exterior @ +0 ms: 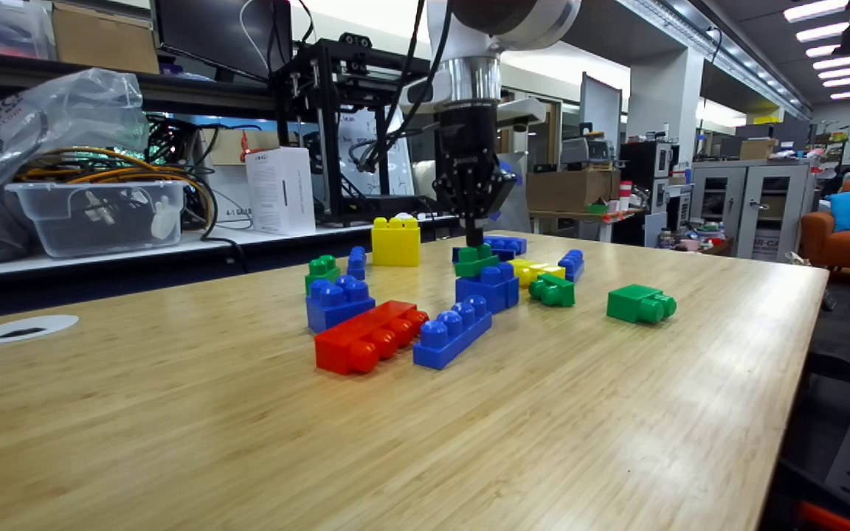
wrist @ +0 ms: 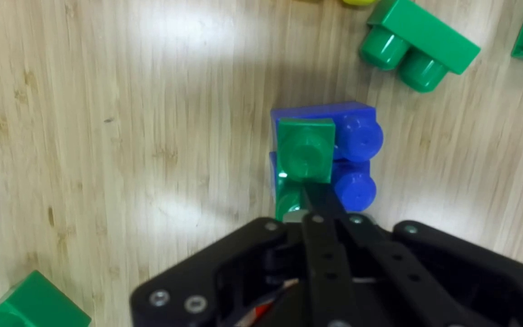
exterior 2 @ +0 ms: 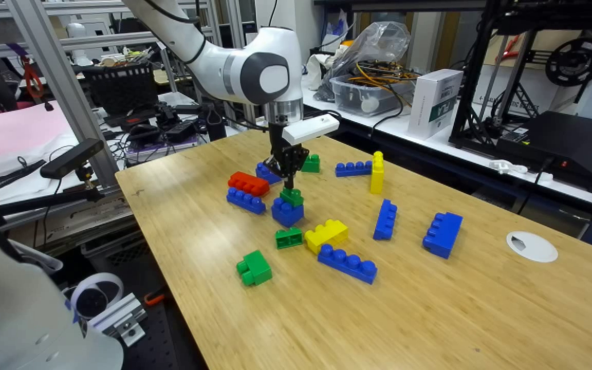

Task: Move the square blue block to the left and put the green block on the top

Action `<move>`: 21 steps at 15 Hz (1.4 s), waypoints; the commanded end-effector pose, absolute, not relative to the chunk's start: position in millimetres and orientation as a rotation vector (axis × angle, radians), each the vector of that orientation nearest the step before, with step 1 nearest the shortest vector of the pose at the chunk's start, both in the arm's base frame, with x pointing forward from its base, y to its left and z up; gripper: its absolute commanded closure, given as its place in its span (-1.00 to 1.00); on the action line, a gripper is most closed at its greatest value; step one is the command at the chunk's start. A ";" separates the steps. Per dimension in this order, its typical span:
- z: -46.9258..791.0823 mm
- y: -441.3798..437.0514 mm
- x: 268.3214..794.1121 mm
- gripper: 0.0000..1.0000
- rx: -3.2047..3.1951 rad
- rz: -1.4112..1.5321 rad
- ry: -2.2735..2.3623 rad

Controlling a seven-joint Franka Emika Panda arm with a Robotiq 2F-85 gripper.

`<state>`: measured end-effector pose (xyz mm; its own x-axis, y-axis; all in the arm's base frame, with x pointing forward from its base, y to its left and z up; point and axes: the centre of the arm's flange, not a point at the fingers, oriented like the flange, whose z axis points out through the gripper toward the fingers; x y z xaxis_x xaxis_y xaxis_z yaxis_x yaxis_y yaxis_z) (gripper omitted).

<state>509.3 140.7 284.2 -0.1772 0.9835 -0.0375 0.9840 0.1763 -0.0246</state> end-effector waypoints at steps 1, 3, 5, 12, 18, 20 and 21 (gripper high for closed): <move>276.9 139.1 516.6 1.00 1.964 -0.068 2.419; 275.9 138.4 517.6 1.00 1.965 -0.070 2.420; 274.1 137.3 517.5 1.00 1.968 -0.069 2.424; 261.8 130.8 515.7 1.00 1.972 -0.082 2.444; 276.1 130.4 514.0 1.00 1.974 -0.064 2.427; 284.4 130.1 513.7 1.00 1.982 -0.056 2.412; 288.6 129.7 513.5 1.00 1.984 -0.055 2.403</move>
<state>514.3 134.2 279.0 -0.1916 0.9807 -0.0378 0.9812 0.1905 -0.0322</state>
